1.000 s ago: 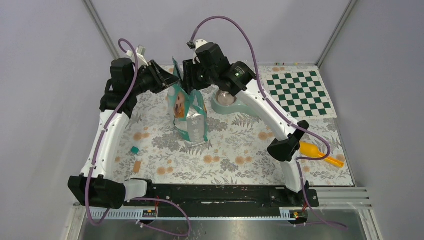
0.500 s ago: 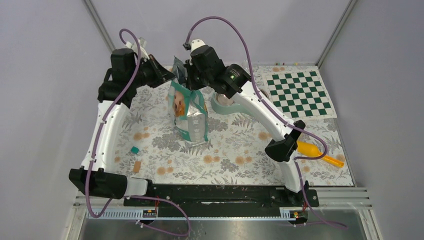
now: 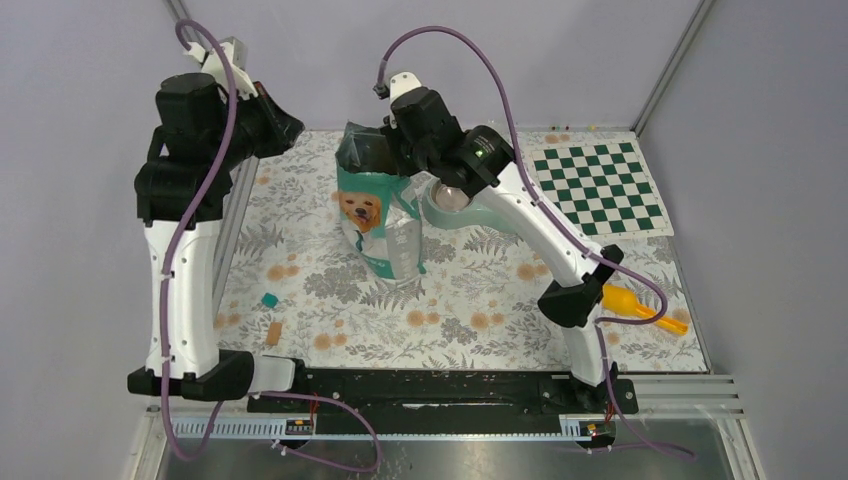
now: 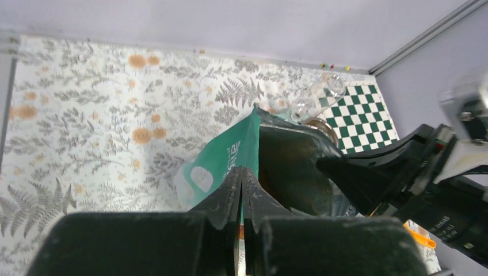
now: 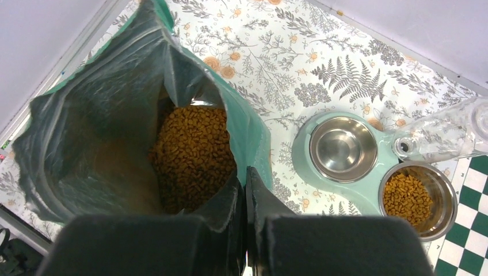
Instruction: Serve the pet food
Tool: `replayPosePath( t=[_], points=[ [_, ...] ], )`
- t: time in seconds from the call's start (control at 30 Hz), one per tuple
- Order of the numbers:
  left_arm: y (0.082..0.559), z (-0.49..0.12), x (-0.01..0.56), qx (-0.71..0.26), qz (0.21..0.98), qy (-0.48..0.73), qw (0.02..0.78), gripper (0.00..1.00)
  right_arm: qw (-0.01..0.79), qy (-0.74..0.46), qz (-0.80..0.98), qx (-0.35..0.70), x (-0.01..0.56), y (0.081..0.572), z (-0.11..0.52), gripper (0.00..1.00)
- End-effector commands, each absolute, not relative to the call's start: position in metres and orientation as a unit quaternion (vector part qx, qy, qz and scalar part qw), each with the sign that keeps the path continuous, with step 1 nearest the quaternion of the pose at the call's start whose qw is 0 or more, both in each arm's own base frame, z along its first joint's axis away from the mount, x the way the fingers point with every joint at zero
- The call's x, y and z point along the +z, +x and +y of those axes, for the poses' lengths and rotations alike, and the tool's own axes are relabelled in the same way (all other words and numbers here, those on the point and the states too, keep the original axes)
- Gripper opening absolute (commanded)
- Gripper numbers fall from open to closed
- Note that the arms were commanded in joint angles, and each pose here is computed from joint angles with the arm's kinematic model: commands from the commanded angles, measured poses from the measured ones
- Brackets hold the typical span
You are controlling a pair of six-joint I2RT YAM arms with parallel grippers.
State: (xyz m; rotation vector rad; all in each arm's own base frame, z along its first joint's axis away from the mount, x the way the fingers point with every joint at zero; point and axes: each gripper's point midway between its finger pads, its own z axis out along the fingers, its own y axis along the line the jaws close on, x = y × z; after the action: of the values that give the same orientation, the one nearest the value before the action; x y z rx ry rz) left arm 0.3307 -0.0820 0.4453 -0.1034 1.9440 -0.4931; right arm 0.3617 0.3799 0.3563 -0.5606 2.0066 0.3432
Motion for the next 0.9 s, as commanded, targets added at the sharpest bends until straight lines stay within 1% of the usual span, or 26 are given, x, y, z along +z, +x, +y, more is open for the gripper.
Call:
replayPosePath(
  t=[0.0,0.07,0.1,0.13,0.17,0.23,0.27,0.33,0.43,0.53,0.73,0.87],
  points=[
    [0.325,-0.079,0.479,-0.204,0.783,-0.024,0.587,0.00,0.634,-0.164,0.716,0.242,0.515,0.327,0.341,0.00],
    [0.324,-0.085,0.471,-0.217,0.788,-0.015,0.576,0.00,0.615,-0.170,0.729,0.247,0.500,0.325,0.348,0.00],
    [0.324,-0.087,0.465,-0.222,0.792,-0.014,0.568,0.00,0.604,-0.172,0.738,0.247,0.490,0.325,0.351,0.10],
    [0.325,-0.089,0.454,-0.225,0.801,-0.014,0.555,0.00,0.593,-0.175,0.747,0.244,0.479,0.326,0.354,0.26],
    [0.325,-0.091,0.448,-0.228,0.805,-0.015,0.547,0.07,0.582,-0.178,0.755,0.243,0.470,0.326,0.356,0.39],
    [0.324,-0.094,0.440,-0.236,0.810,-0.017,0.536,0.22,0.565,-0.185,0.766,0.245,0.460,0.323,0.359,0.58],
    [0.324,-0.096,0.439,-0.243,0.810,-0.018,0.534,0.35,0.560,-0.185,0.769,0.245,0.457,0.323,0.360,0.63],
    [0.323,-0.103,0.442,-0.266,0.802,-0.015,0.534,0.46,0.555,-0.184,0.773,0.245,0.454,0.322,0.359,0.70],
    [0.321,-0.115,0.448,-0.304,0.786,-0.009,0.538,0.59,0.549,-0.182,0.778,0.246,0.450,0.321,0.358,0.75],
    [0.321,-0.125,0.448,-0.334,0.775,-0.005,0.536,0.65,0.542,-0.178,0.784,0.246,0.444,0.319,0.358,0.78],
    [0.329,-0.147,0.423,-0.348,0.790,0.003,0.504,0.69,0.528,-0.178,0.794,0.244,0.432,0.317,0.359,0.80],
    [0.337,-0.161,0.404,-0.325,0.809,0.014,0.490,0.69,0.515,-0.181,0.804,0.235,0.419,0.322,0.365,0.80]
  ],
)
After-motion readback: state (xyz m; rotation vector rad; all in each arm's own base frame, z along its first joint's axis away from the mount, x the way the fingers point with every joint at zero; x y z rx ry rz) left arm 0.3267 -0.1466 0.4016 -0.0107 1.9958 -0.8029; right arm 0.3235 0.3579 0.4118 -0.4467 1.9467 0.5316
